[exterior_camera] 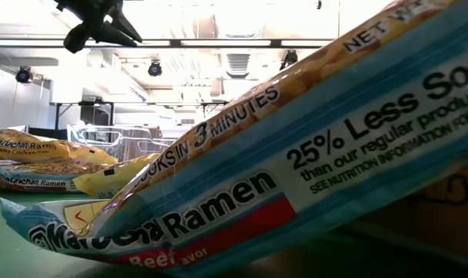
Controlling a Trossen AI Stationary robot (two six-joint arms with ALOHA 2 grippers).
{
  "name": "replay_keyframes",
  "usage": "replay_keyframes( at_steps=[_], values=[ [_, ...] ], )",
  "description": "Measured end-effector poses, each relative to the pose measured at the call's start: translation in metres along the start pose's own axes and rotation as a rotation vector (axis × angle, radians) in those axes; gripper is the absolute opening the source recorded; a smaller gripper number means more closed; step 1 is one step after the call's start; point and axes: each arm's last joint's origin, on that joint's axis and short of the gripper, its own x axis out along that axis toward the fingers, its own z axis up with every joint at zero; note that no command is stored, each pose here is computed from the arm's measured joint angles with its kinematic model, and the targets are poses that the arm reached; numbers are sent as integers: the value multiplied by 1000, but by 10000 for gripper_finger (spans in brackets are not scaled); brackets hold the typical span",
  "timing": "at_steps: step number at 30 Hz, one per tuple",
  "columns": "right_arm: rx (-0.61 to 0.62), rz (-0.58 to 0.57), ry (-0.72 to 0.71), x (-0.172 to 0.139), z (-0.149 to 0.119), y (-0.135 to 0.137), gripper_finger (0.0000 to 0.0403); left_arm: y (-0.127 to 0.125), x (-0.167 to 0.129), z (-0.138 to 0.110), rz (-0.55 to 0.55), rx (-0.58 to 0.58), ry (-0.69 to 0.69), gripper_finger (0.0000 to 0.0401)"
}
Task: Sort Maruchan noodles
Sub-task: Put the blue noodle pack into the right transparent bin
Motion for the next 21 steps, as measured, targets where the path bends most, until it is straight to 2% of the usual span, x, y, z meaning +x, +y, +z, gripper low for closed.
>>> replay_keyframes(
  at_steps=[2, 6, 12, 15, 17, 21],
  values=[
    [52, 28, 7, 0, 2, 4, 102, 0, 0, 0, 2, 1, 1, 59],
    [154, 202, 167, -1, 2, 15, 102, 0, 0, 0, 1, 1, 1, 59],
    [135, 520, 466, -6, -3, 30, 102, 0, 1, -1, 3, 15, 2, 59],
    [120, 632, 601, -9, -7, 34, 102, 0, 1, -1, 3, 17, 2, 59],
    [97, 648, 630, -9, -9, 34, 102, 0, 1, -1, 3, 20, 2, 59],
    [79, 594, 594, -7, -11, 34, 102, 0, 1, -1, 3, 21, 2, 59]
  ],
)
